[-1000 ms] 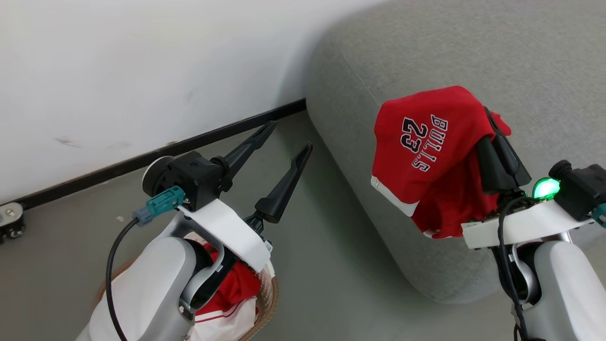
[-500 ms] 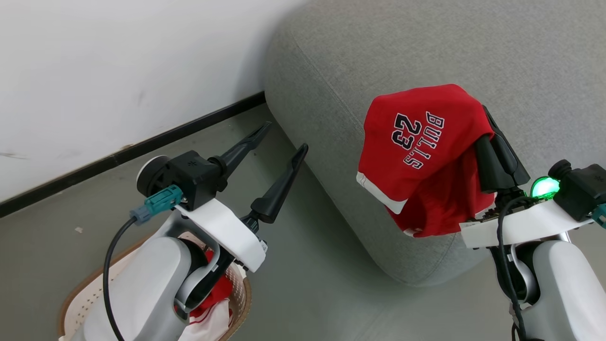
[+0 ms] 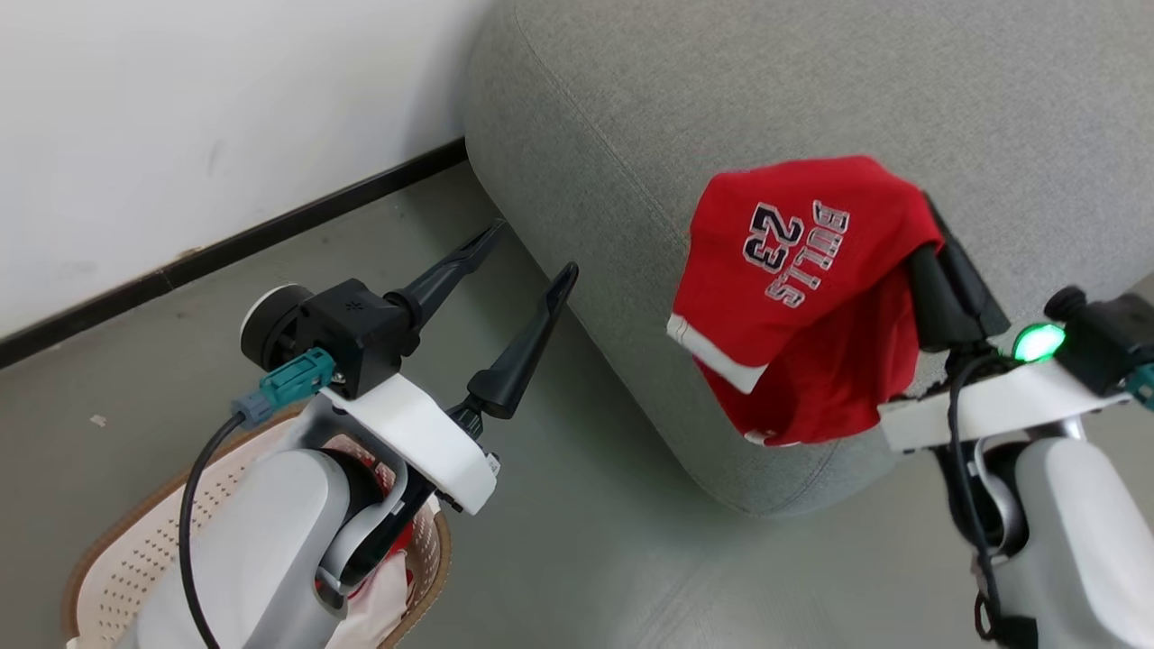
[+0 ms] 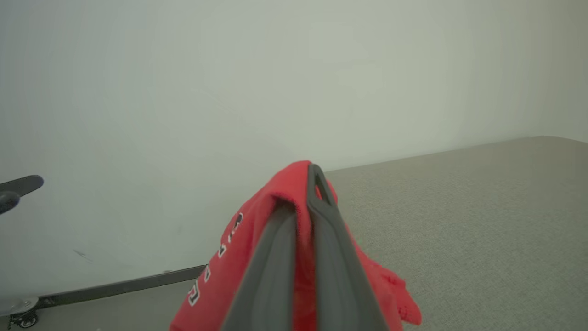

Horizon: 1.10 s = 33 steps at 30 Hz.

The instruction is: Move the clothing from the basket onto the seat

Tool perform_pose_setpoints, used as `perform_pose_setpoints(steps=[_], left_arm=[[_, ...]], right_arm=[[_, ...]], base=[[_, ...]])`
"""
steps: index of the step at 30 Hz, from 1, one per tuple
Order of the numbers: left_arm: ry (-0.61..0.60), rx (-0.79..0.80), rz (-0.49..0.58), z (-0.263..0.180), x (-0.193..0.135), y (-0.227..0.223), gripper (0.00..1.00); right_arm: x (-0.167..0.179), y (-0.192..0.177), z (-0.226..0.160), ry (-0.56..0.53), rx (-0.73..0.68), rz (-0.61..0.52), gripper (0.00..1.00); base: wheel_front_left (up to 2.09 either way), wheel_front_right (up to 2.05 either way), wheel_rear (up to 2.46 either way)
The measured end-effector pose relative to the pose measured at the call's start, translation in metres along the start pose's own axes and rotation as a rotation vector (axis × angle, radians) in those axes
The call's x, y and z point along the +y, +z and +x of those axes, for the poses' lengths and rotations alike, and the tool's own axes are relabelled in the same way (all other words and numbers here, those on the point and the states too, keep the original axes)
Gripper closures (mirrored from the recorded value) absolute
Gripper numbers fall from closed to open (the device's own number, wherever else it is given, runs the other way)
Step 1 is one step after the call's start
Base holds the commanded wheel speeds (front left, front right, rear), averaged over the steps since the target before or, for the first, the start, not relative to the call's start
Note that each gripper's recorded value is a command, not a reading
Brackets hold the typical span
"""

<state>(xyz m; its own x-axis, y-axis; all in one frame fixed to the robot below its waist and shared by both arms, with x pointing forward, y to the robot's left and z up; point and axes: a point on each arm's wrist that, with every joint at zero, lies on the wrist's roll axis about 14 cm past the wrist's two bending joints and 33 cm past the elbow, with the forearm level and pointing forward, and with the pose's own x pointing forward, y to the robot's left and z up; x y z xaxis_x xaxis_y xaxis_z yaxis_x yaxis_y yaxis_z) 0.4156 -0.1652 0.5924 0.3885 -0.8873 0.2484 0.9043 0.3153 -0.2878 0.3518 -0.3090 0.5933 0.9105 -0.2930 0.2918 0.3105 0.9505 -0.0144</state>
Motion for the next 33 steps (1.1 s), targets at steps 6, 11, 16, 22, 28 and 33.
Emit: perform_pose_setpoints(steps=[6, 11, 16, 22, 28, 33], left_arm=[[0.011, 0.003, -0.009, -0.004, 0.011, -0.005, 0.0], [0.032, 0.016, -0.009, -0.008, 0.021, -0.01, 0.0], [0.068, 0.022, -0.02, -0.015, 0.036, -0.014, 0.0], [0.119, 0.029, -0.015, -0.028, 0.059, -0.019, 0.0], [0.161, 0.037, -0.021, -0.04, 0.078, -0.024, 0.0], [0.196, 0.041, -0.001, -0.05, 0.098, -0.024, 0.0]], right_arm=[[-0.009, 0.002, 0.034, -0.018, -0.024, -0.034, 1.0], [-0.013, 0.004, 0.058, -0.03, -0.044, -0.042, 1.0], [-0.005, 0.001, 0.092, -0.012, -0.052, -0.072, 1.0], [0.012, 0.004, 0.138, 0.021, -0.076, -0.085, 1.0], [0.013, 0.002, 0.176, 0.02, -0.086, -0.118, 1.0], [0.014, -0.003, 0.205, 0.013, -0.092, -0.13, 1.0]], base=[[0.0, 0.0, 0.0], [0.0, 0.0, 0.0], [0.0, 0.0, 0.0], [0.0, 0.0, 0.0], [0.0, 0.0, 0.0], [0.0, 0.0, 0.0]])
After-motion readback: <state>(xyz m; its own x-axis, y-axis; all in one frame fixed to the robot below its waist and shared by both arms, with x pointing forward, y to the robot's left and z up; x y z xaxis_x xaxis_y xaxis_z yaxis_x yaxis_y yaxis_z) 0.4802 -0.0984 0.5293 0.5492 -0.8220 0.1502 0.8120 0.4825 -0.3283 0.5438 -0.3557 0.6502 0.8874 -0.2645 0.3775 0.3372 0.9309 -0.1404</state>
